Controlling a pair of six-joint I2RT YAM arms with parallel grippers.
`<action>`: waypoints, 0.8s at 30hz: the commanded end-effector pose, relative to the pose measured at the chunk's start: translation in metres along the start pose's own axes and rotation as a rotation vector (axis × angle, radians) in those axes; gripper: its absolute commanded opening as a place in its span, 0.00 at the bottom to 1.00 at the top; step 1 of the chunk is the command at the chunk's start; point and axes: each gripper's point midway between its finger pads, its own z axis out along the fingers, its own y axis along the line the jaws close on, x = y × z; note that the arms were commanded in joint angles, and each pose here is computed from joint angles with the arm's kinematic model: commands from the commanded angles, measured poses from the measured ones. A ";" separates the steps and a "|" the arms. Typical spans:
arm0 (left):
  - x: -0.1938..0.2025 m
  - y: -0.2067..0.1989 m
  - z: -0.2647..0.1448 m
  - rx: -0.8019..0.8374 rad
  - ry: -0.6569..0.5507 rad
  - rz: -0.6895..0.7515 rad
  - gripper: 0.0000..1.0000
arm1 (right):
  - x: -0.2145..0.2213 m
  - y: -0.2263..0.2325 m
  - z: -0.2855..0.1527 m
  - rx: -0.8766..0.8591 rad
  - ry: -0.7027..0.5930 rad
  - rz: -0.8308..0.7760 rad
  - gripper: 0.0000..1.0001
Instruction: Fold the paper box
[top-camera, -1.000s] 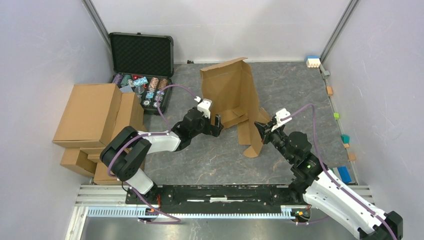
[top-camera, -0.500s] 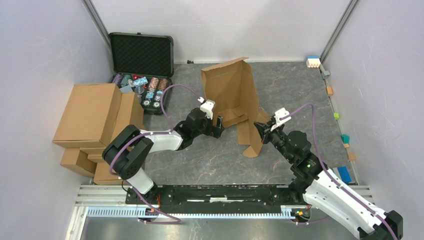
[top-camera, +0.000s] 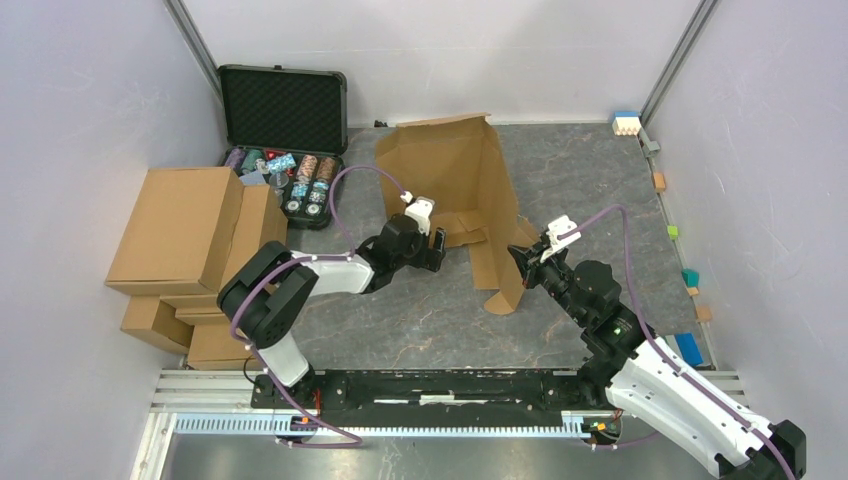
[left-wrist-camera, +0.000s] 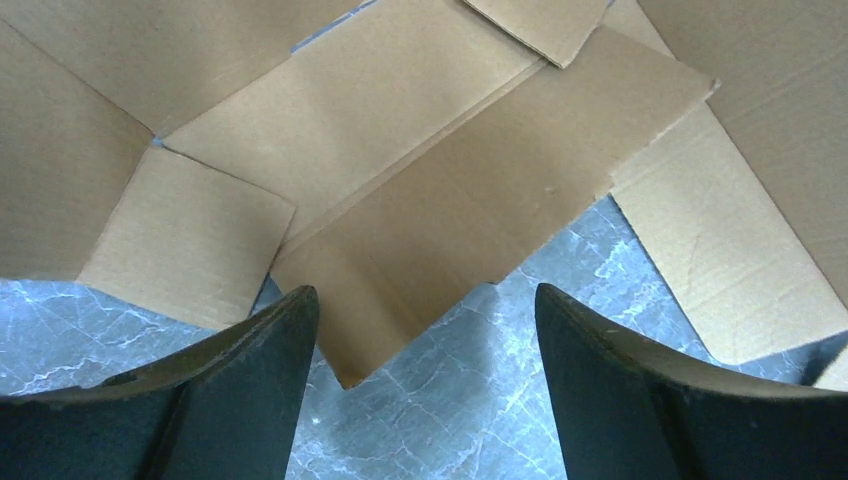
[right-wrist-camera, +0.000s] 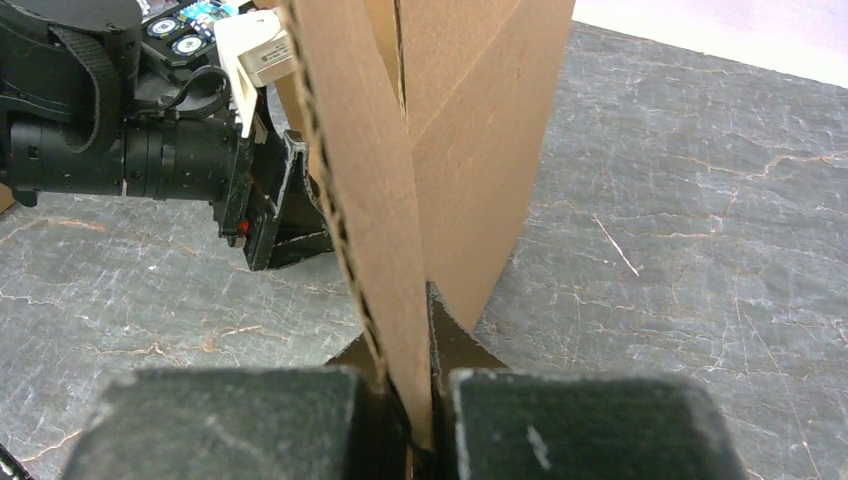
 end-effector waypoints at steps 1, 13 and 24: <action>-0.019 0.008 0.007 -0.063 -0.031 0.036 0.83 | -0.005 0.007 -0.001 -0.030 0.018 0.014 0.00; -0.023 0.004 -0.032 -0.003 -0.048 0.064 0.96 | -0.003 0.001 0.000 -0.001 0.042 -0.011 0.00; -0.038 0.057 -0.066 -0.074 -0.108 -0.179 0.99 | -0.004 0.003 0.003 -0.015 0.054 -0.026 0.00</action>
